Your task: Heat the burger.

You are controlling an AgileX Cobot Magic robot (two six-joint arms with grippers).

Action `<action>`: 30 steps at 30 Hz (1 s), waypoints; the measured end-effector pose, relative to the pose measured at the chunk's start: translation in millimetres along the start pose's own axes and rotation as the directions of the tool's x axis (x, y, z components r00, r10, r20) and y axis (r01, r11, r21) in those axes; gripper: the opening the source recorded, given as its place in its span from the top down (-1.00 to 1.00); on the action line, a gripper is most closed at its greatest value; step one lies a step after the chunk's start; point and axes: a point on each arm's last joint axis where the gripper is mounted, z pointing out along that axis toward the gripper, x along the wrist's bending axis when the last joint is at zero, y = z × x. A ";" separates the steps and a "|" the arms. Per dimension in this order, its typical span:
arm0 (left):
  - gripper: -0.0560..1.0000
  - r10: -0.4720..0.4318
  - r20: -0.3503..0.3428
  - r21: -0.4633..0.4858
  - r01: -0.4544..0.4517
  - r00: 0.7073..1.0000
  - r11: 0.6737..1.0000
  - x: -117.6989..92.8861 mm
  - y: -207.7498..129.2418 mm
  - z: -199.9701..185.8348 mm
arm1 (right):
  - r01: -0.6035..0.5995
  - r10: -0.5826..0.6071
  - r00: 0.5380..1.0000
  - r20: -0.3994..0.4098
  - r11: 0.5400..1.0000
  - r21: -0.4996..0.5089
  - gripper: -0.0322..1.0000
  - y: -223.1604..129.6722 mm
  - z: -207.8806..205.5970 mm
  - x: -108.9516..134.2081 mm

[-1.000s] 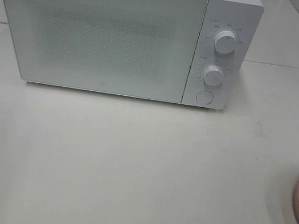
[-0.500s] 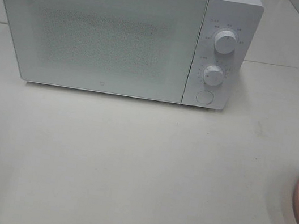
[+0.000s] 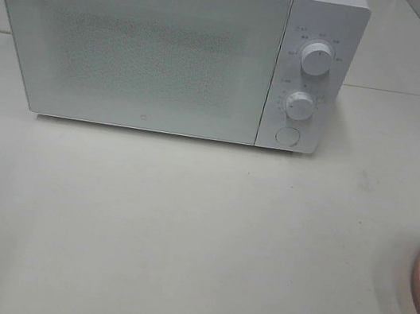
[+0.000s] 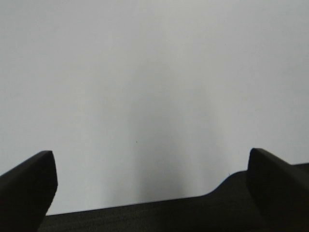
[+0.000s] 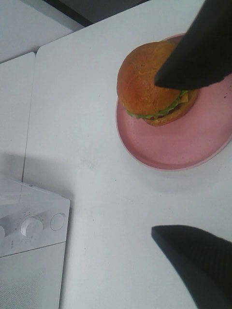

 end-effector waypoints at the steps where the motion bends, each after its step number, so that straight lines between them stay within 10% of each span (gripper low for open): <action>1: -0.97 -0.009 -0.010 -0.022 0.009 1.000 1.000 0.4 -1.7 -3.0 | 0.000 0.000 1.000 0.000 1.000 0.000 -0.53 0.0 0.0 0.0; 13: -0.97 -0.099 -0.123 -0.353 0.050 0.987 0.934 -4.7 -35.4 -42.8 | 0.000 0.000 1.000 0.000 1.000 0.000 -0.53 0.0 0.0 0.0; 30: -0.97 -0.101 -0.125 -0.357 0.050 0.987 0.933 -4.9 -36.0 -43.3 | 0.000 0.000 1.000 0.000 1.000 0.000 -0.53 0.0 0.0 0.0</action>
